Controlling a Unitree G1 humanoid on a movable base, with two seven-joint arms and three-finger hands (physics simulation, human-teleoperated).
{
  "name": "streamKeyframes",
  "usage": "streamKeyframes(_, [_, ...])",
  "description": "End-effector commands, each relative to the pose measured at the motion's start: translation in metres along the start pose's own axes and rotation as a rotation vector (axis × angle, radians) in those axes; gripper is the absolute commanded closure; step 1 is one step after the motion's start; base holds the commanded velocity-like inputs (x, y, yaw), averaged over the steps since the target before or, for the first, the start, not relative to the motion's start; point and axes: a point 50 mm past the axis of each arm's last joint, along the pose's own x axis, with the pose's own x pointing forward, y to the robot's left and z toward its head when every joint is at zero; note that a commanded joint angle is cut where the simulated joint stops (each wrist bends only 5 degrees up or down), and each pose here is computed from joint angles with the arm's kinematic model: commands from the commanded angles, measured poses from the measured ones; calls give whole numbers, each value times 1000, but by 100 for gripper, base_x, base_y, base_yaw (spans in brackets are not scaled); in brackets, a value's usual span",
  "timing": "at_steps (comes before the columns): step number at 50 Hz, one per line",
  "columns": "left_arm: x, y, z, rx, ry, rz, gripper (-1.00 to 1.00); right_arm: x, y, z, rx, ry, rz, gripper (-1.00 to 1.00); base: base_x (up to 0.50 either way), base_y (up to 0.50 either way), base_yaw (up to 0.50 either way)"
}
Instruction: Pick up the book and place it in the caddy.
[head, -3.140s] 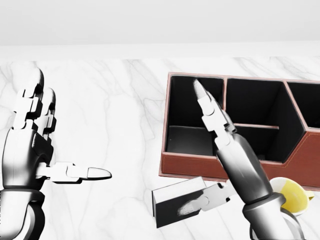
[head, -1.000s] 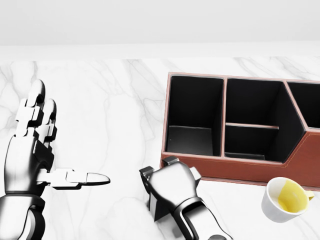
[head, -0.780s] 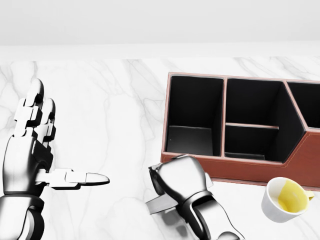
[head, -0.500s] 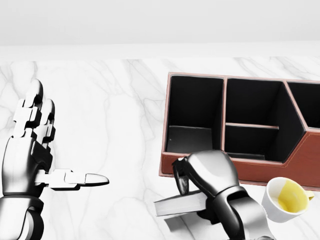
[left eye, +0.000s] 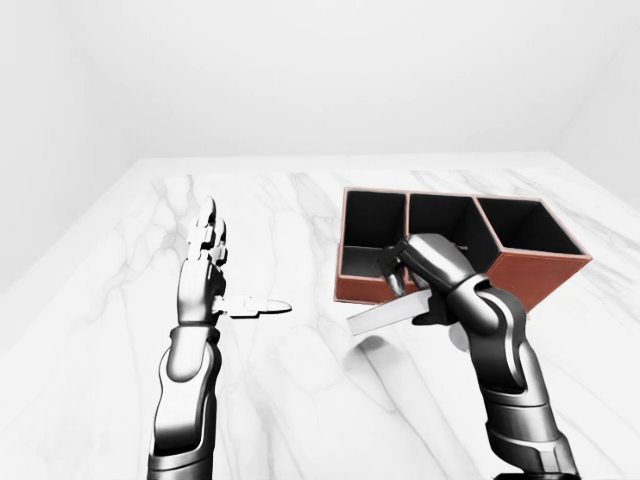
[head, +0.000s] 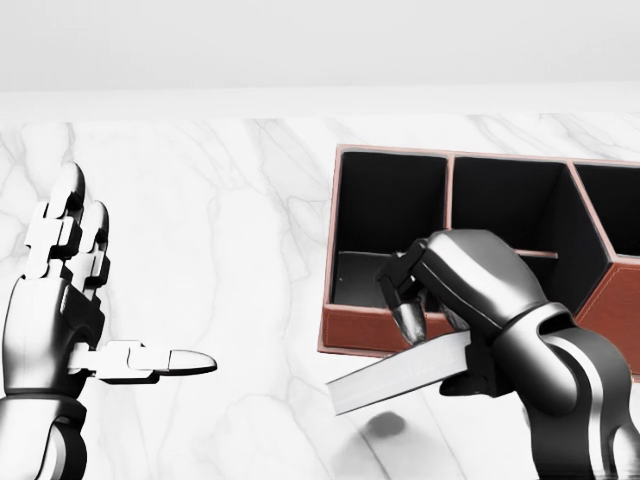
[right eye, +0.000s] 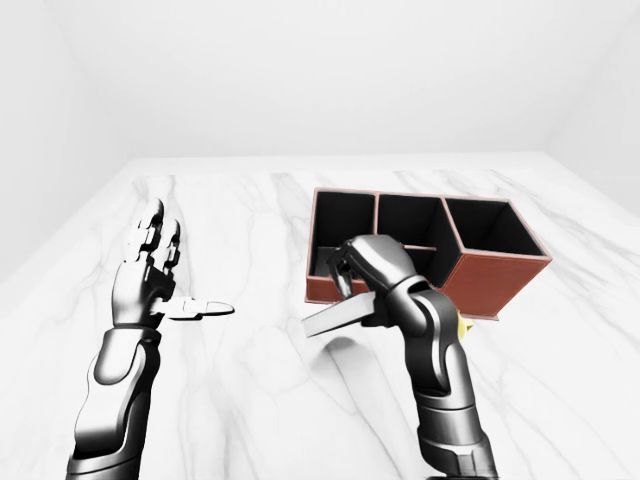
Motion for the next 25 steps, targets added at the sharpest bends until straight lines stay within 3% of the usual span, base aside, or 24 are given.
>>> streamKeyframes(1, [0, 0, 1, -3, -3, 0, -100, 9, -52, 9, -41, -90, -86, 100, 0, 0, 0])
streamKeyframes(16, [-1, 3, 6, -3, -24, 6, -100, 27, -117, 10, -123, -107, -149, 100, 0, 0, 0])
streamKeyframes(25, [-2, 4, 4, -4, -15, 10, -100, 39, -147, -7, -159, -5, -143, 100, 0, 0, 0])
